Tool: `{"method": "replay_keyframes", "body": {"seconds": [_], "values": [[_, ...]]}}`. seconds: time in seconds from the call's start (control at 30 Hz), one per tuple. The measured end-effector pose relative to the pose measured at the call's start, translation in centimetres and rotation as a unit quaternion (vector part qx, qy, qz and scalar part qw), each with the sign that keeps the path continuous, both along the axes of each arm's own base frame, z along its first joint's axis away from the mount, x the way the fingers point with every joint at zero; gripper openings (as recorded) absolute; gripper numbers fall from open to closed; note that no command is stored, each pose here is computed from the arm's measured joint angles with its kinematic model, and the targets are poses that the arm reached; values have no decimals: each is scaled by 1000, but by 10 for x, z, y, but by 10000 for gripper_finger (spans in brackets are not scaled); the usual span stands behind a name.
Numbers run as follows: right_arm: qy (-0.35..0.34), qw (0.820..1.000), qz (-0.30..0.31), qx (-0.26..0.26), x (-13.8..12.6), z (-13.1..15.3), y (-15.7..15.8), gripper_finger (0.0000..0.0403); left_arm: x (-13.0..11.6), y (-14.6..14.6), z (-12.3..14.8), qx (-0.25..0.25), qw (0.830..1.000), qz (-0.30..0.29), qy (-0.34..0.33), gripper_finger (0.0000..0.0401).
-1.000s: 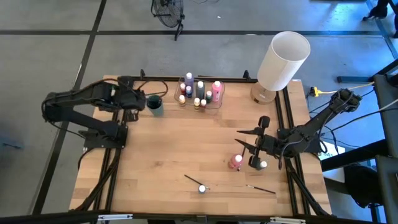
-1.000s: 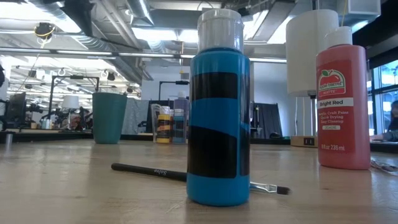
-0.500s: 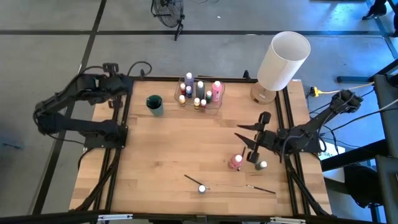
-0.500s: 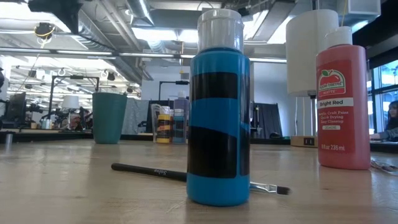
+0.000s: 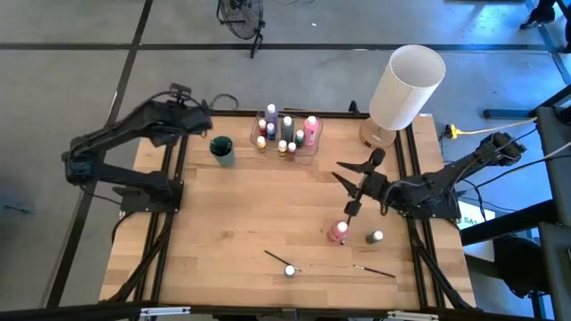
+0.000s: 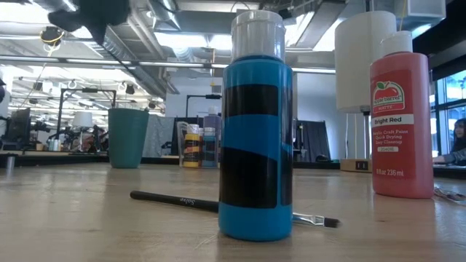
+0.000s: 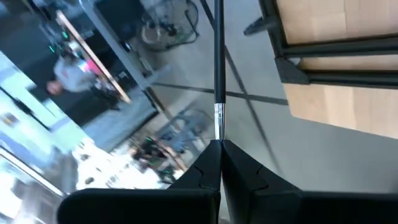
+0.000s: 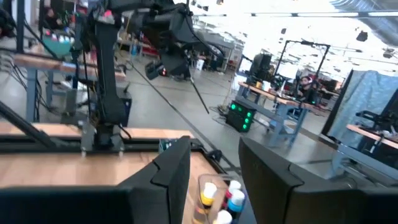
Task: Pick & Place Paint Supplies
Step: Put the silver paint brush into the green cup
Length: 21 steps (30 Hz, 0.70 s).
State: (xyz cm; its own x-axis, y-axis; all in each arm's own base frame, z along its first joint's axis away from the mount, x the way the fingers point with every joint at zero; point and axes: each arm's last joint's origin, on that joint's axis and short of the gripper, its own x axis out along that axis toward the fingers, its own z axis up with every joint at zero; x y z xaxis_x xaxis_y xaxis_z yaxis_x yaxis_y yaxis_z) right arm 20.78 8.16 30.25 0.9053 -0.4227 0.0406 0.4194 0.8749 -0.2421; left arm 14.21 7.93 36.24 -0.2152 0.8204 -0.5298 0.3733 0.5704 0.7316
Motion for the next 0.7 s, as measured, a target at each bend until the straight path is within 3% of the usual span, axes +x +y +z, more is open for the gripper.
{"method": "replay_keyframes", "body": {"seconds": [0.27,0.7], "values": [[25,1000,-9,6,2,-7,-4,140,30,-21,-9,38,994,-83,53,1],[14,1000,-8,19,2,-6,-4,140,34,-38,-7,63,984,-144,86,1]]}}
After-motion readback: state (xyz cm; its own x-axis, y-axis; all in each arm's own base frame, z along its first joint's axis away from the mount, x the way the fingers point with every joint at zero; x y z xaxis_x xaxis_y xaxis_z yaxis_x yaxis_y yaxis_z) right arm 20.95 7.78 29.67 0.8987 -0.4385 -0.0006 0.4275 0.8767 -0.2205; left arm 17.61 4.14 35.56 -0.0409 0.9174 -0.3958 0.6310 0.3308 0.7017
